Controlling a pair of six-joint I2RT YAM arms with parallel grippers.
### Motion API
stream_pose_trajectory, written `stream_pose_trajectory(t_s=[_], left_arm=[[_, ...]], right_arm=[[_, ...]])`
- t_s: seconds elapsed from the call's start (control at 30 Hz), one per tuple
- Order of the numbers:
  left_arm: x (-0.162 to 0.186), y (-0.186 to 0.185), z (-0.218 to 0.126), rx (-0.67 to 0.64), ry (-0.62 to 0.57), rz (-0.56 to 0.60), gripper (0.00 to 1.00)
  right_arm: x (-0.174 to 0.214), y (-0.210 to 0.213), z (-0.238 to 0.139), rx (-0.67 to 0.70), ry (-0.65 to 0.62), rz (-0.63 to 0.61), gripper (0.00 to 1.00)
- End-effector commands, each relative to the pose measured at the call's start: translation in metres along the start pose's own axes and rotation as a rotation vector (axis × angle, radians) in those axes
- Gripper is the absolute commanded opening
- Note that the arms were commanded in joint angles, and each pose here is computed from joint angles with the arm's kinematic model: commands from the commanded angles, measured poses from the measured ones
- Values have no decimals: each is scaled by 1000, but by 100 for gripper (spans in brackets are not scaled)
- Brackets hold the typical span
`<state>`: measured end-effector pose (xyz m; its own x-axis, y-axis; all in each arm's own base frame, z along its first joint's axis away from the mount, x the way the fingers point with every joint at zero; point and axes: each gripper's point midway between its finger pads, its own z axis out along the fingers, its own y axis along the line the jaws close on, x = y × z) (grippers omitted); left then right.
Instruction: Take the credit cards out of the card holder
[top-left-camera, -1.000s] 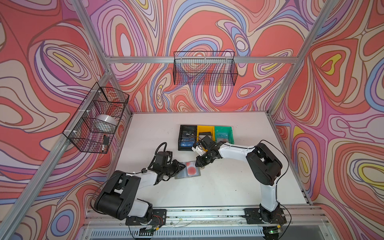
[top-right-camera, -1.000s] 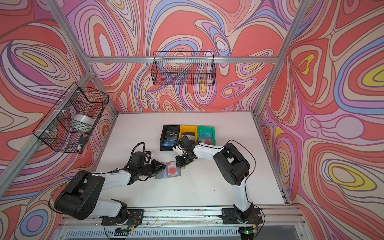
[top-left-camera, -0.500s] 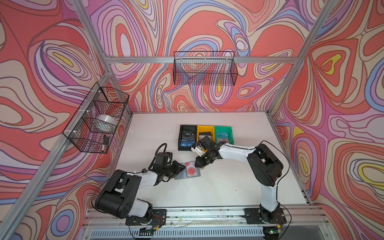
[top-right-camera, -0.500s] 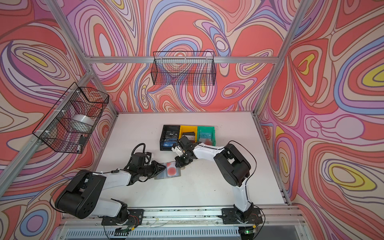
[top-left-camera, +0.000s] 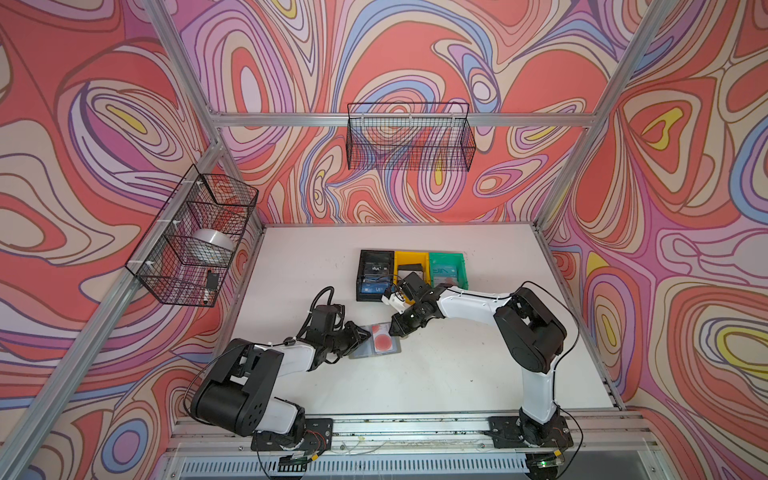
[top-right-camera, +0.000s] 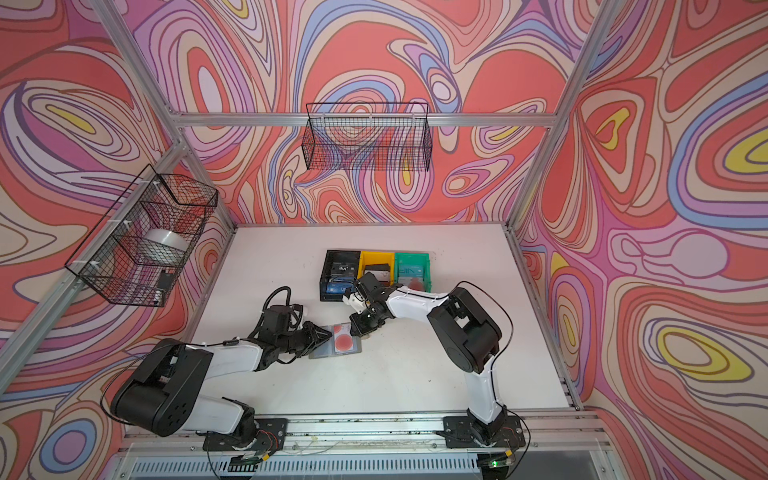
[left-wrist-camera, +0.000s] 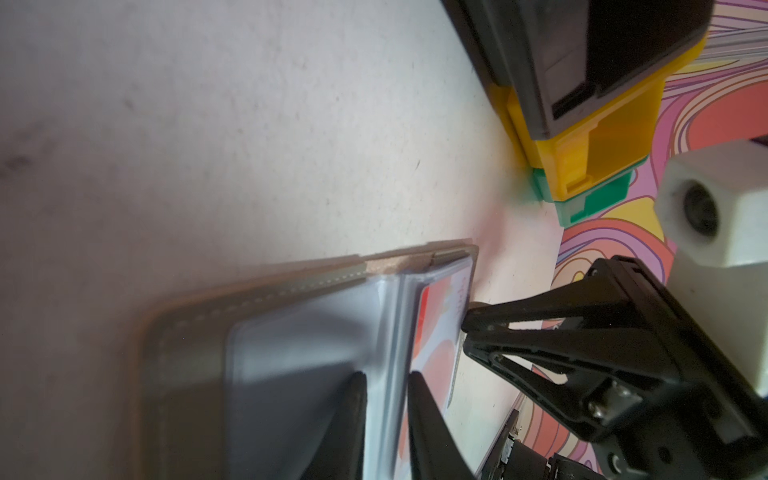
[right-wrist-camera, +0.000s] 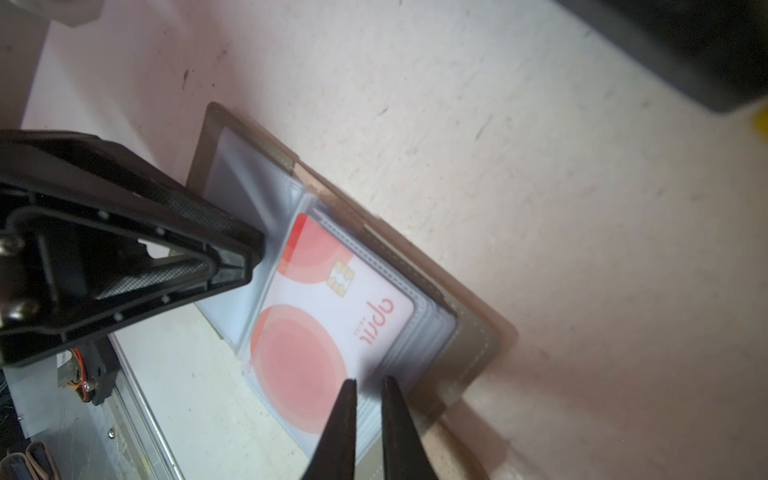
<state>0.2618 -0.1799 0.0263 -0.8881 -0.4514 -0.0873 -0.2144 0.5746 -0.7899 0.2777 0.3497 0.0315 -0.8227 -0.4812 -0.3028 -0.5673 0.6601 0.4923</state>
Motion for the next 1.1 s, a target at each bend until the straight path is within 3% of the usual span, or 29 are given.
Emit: stream_pose_trajectory(t_s=[0.0,0.57,0.7,1.07], left_arm=[[6,7,2,-8,14,-11,23],[8,1,-3,30,6,-6,23],[7,0,1,47,11,-13,16],[8,-1,5,75,19,-29,9]], right_arm=[[9,-2,15,-29,31,22,15],[20,-11,28,-22,67,49,14],[19,-11,27,-21,66,50,14],[21,-12,28,-17,71,52,14]])
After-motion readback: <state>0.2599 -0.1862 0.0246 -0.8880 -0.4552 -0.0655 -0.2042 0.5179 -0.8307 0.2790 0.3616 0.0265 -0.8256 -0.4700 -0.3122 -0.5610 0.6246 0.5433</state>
